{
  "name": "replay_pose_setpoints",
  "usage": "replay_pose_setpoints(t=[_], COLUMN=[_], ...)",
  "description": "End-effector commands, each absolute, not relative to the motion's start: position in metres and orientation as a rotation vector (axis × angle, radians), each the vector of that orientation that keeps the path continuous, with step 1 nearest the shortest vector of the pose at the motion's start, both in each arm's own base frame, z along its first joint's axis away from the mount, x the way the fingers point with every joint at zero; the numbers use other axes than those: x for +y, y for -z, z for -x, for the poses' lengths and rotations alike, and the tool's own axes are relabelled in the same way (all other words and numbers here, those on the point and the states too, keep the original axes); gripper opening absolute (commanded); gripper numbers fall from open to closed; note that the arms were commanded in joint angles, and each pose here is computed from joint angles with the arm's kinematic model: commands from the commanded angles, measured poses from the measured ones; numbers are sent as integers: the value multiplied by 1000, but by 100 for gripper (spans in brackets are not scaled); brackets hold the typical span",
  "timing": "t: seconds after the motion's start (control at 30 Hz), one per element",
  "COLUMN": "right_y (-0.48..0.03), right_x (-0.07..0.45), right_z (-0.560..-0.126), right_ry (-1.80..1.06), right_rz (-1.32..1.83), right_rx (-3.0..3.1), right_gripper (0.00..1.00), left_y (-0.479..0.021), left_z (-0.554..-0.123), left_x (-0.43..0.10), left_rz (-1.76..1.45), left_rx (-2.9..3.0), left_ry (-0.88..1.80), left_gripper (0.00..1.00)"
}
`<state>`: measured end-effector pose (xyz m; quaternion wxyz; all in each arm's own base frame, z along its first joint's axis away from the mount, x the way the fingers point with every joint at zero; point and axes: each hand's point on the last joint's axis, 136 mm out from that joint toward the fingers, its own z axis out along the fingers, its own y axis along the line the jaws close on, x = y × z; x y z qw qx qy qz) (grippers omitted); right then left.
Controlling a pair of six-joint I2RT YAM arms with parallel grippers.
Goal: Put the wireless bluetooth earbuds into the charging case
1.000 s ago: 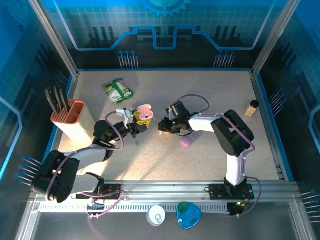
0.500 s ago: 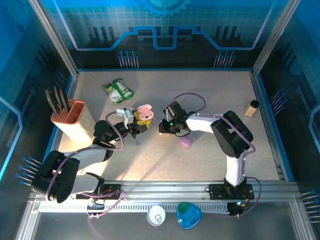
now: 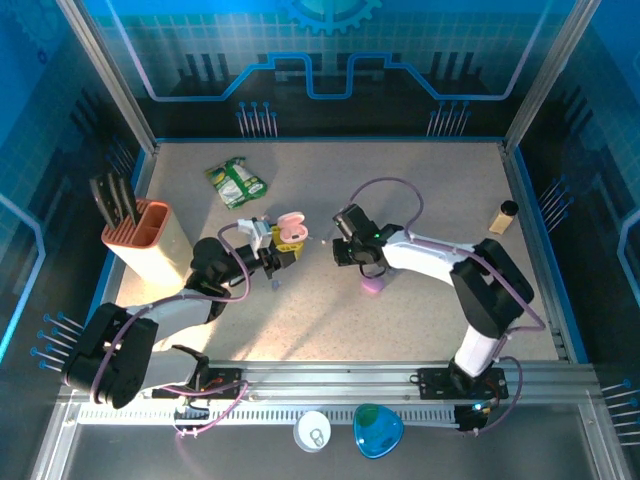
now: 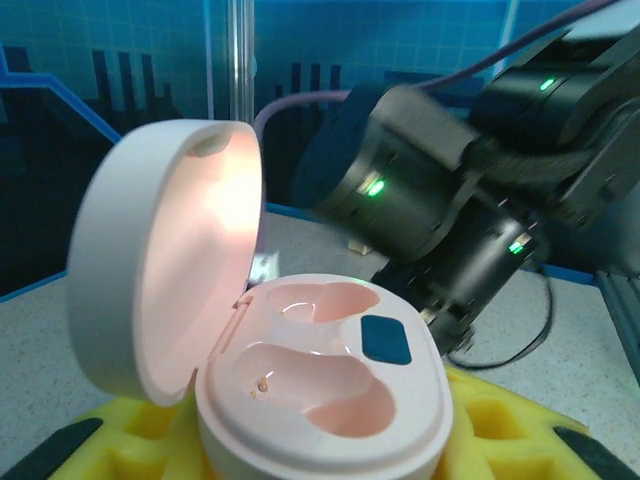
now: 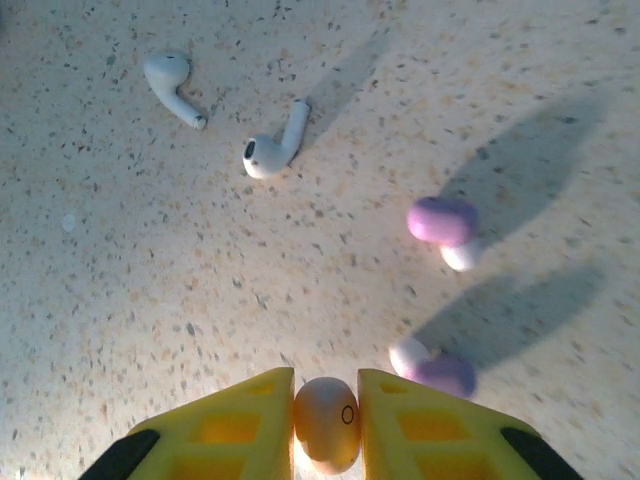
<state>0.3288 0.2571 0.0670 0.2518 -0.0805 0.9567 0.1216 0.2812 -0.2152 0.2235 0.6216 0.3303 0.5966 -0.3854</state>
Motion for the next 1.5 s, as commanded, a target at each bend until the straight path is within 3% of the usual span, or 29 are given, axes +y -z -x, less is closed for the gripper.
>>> replay_pose_setpoints(t=[0.0,0.6,0.93,1.47], right_y=[-97,-262,-268,-232], right_x=[247,293,335,344], right_z=[-325,-265,-257,-263], right_ry=[-278,-569,-586,-530], right_rz=[282,862,1044,1122], right_rx=[2478,1807,1756,1854], right_gripper=[23,19,19,20], left_y=[-226,-195,-196,-202], left_z=[-284,-267,-260,-260], left_x=[-213,-232,-235,-234], left_rz=[-774,-913,-951,-923], left_rx=[1369,1446,1439,1418], left_ry=[849,941,974,979], left_gripper=[30,29,29,29])
